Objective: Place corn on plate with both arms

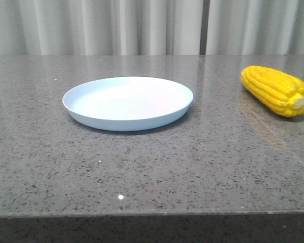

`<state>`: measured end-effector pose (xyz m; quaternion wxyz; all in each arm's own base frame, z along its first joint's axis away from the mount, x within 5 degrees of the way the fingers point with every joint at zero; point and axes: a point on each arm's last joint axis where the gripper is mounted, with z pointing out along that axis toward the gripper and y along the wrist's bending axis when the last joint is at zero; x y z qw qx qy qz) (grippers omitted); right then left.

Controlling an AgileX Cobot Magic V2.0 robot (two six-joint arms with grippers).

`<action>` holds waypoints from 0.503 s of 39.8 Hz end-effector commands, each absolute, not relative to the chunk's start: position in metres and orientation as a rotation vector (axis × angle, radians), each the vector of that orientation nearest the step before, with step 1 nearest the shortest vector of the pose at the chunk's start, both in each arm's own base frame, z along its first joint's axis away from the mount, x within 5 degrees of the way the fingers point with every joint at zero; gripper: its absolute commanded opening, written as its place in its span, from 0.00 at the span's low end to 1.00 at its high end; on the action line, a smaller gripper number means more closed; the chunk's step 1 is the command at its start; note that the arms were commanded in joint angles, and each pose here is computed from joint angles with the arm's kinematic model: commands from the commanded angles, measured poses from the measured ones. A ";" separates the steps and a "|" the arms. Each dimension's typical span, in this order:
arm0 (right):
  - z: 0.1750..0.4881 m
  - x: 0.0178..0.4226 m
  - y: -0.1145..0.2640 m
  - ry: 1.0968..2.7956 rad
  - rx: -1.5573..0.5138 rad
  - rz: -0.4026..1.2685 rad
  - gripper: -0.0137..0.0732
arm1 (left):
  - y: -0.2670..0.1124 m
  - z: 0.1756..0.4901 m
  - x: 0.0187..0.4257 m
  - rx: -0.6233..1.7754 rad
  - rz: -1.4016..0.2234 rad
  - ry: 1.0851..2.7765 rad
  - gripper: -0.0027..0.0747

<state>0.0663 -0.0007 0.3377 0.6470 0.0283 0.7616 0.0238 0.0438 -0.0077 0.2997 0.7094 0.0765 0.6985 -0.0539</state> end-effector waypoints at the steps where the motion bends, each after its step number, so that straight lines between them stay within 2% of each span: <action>1: 0.355 0.067 -0.001 1.634 0.053 0.041 0.90 | -0.007 0.316 0.042 0.158 -0.123 1.449 0.01; 16: 0.359 0.068 0.000 1.593 0.054 0.054 0.90 | -0.007 0.316 0.042 0.158 -0.123 1.449 0.01; 20: 0.359 0.076 0.000 1.650 0.058 0.052 0.90 | -0.007 0.316 0.042 0.158 -0.123 1.449 0.01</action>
